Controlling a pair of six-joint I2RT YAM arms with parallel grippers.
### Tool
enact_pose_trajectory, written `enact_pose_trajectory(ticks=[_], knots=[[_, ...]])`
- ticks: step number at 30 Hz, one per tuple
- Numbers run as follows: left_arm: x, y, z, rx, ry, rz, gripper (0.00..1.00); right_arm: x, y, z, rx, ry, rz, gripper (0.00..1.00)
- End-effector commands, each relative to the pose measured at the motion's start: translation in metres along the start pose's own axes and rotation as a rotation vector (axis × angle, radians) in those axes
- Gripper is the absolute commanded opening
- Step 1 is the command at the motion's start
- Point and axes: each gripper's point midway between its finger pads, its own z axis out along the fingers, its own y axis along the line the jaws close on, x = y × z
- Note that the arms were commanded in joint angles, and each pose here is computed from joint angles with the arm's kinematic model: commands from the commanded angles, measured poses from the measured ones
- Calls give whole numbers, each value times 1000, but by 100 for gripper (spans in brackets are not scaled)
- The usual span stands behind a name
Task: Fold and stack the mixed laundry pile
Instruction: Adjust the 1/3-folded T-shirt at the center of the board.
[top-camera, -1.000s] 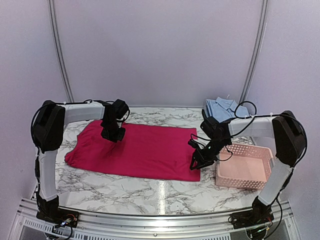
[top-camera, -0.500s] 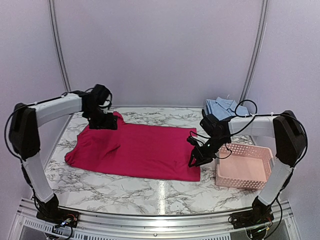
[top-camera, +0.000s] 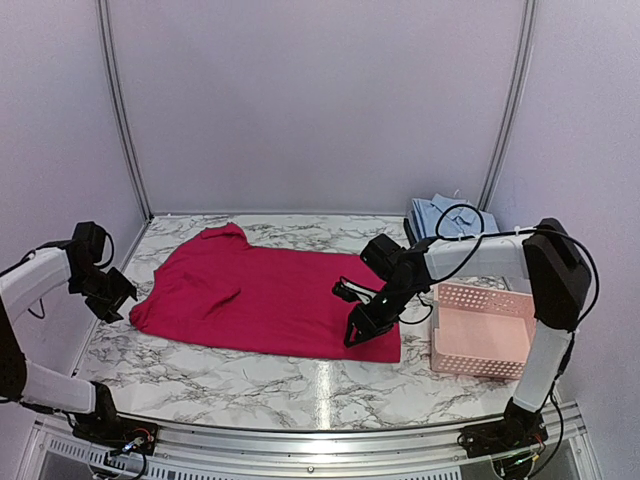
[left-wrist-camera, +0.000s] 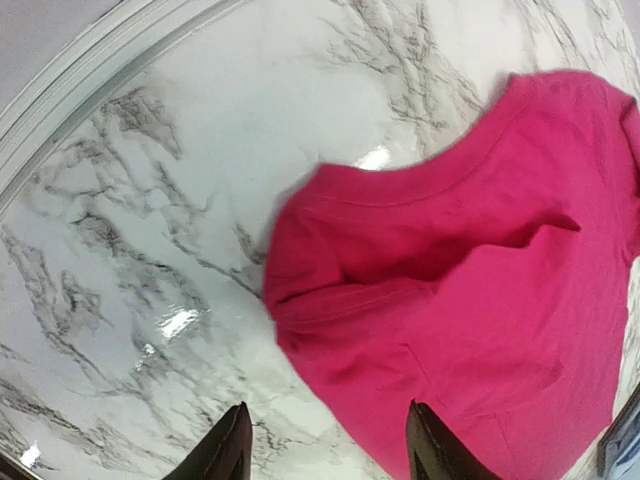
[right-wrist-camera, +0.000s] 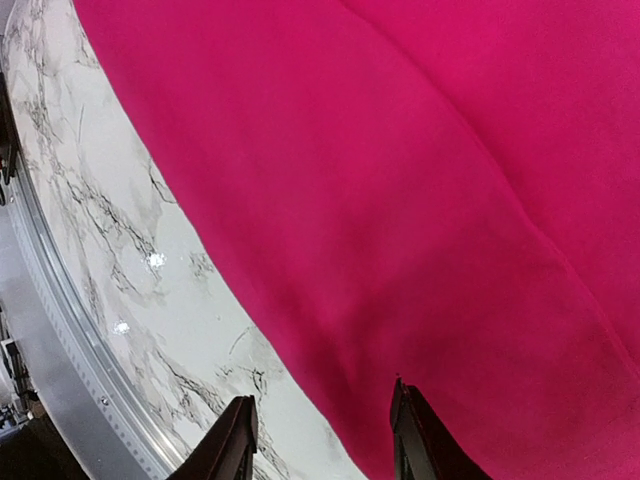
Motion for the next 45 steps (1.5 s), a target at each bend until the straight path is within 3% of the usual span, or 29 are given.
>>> enact_pose_trajectory(ticks=[1, 21, 26, 30, 34, 39, 42, 45], knots=[[-2, 35, -3, -50, -24, -246, 52, 1, 6, 9, -14, 15, -39, 41], [-6, 35, 59, -43, 85, -350, 44, 30, -25, 25, 101, 98, -25, 40], [-13, 35, 62, -53, 68, -336, 33, 45, -40, 31, 157, 147, 22, 39], [-23, 43, 58, -72, 37, -327, 13, 63, -49, 38, 176, 195, 65, 37], [-33, 50, 51, -136, 22, -275, 0, 78, -54, 40, 175, 227, 96, 37], [-45, 48, 48, -168, 9, -179, 0, 83, -56, 36, 170, 229, 111, 35], [-37, 52, 51, -201, 76, -120, 0, 83, -55, 34, 164, 231, 105, 33], [-33, 49, 46, -184, 103, -65, 32, 77, -43, 31, 117, 211, 72, 34]])
